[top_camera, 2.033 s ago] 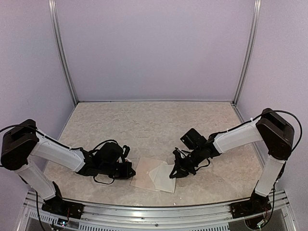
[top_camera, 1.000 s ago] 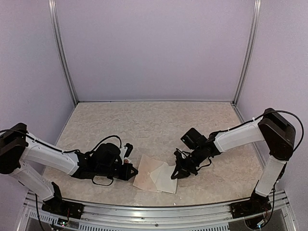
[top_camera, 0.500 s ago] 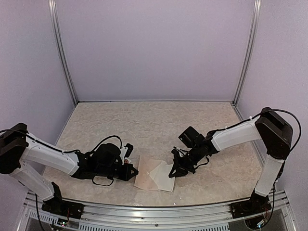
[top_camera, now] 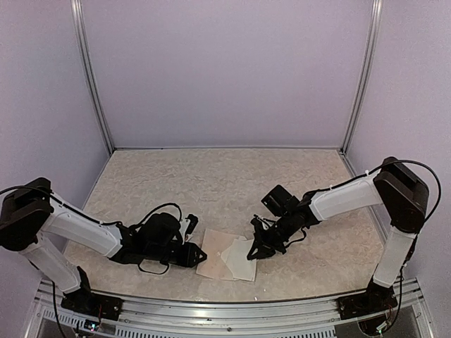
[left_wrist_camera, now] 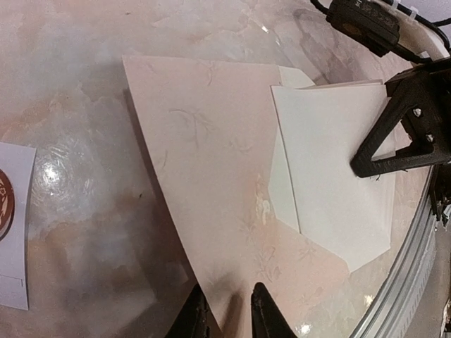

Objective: Place the letter into the envelope and seal it

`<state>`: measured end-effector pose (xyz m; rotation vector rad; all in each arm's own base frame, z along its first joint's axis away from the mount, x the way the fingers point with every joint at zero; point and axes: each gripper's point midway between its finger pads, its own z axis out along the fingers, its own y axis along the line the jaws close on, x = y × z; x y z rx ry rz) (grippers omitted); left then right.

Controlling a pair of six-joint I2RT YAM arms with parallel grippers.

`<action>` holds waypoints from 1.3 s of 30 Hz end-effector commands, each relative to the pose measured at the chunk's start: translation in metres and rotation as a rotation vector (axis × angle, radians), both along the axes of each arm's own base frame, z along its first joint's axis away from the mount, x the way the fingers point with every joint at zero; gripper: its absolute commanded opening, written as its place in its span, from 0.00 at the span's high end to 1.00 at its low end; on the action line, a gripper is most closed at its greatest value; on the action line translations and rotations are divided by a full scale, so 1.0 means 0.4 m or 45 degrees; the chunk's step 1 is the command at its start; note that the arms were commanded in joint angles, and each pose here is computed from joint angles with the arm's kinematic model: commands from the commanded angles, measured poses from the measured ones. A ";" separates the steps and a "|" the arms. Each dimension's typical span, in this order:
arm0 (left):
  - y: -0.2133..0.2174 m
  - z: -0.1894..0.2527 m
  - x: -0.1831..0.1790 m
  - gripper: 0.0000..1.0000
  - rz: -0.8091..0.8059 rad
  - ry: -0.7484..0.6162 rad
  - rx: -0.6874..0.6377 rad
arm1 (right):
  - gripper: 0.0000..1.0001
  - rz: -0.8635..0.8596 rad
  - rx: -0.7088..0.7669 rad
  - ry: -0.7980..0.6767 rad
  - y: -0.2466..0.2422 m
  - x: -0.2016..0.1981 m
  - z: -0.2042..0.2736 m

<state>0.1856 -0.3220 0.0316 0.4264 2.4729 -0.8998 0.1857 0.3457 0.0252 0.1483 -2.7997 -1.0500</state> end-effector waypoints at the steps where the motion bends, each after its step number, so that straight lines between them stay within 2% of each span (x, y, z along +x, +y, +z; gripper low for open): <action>1: -0.009 0.001 0.000 0.76 -0.016 0.001 -0.043 | 1.00 0.013 0.000 -0.002 0.000 0.003 0.003; 7: -0.029 0.022 0.015 0.63 -0.041 0.001 -0.122 | 1.00 0.039 0.019 -0.010 0.007 0.001 0.006; 14: -0.071 0.036 0.036 0.62 -0.086 -0.006 -0.172 | 1.00 0.078 0.050 -0.041 0.017 0.001 0.021; 16: -0.080 0.025 0.042 0.67 -0.095 0.008 -0.170 | 1.00 0.088 0.056 -0.063 0.021 0.004 0.032; 20: -0.089 0.016 0.056 0.97 -0.096 0.000 -0.142 | 1.00 0.064 0.049 -0.120 0.014 0.017 0.058; 21: -0.087 0.016 0.057 1.00 -0.092 -0.006 -0.135 | 1.00 0.056 0.050 -0.127 0.012 0.017 0.064; 32: -0.056 0.063 0.025 1.00 -0.086 -0.109 -0.190 | 1.00 -0.063 -0.006 -0.082 -0.075 -0.021 0.065; 39: -0.048 0.083 0.013 1.00 -0.107 -0.169 -0.188 | 1.00 -0.083 0.000 -0.058 -0.086 -0.035 0.060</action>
